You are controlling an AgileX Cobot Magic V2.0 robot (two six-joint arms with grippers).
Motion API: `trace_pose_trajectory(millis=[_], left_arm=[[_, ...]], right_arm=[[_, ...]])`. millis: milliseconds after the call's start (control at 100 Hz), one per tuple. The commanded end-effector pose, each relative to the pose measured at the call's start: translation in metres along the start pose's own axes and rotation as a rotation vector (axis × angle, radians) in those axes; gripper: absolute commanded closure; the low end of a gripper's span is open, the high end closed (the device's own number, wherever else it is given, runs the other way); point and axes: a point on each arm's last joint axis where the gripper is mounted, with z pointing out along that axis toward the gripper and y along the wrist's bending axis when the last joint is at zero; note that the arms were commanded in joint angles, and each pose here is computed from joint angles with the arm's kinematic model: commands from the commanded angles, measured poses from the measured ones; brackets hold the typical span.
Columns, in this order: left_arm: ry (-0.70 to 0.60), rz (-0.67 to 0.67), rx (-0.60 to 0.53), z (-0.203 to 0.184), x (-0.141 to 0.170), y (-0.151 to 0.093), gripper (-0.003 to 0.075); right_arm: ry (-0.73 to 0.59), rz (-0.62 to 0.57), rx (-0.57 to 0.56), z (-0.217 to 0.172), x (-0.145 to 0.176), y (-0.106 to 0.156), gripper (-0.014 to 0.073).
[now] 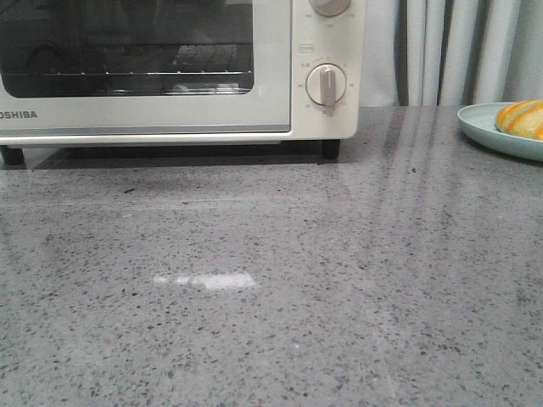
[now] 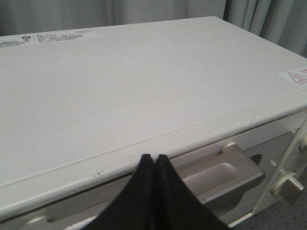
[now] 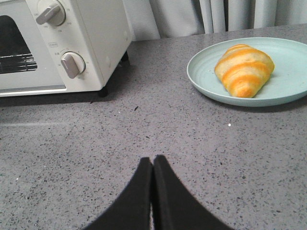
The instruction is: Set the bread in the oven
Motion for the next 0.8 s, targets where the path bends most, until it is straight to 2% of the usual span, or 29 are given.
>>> trace_pose_trajectory(millis=[0,450,620,790], left_arm=[[-0.044,-0.009,-0.009,-0.001,-0.011,0.000,0.0741],[0.290,0.066,0.238,-0.022,0.025,-0.022,0.0742],[0.479,0.115,0.336,-0.032,0.048,-0.028,0.0742],[0.600,0.148,0.361,-0.036,0.070,-0.028,0.0742]], right_arm=[[-0.084,-0.021,0.009,-0.001,-0.014,0.000,0.0653],[-0.082,-0.023,0.010,-0.001,-0.014,0.000,0.0653],[-0.082,-0.023,0.010,-0.001,-0.014,0.000,0.0653],[-0.082,-0.023,0.010,-0.001,-0.014,0.000,0.0653]])
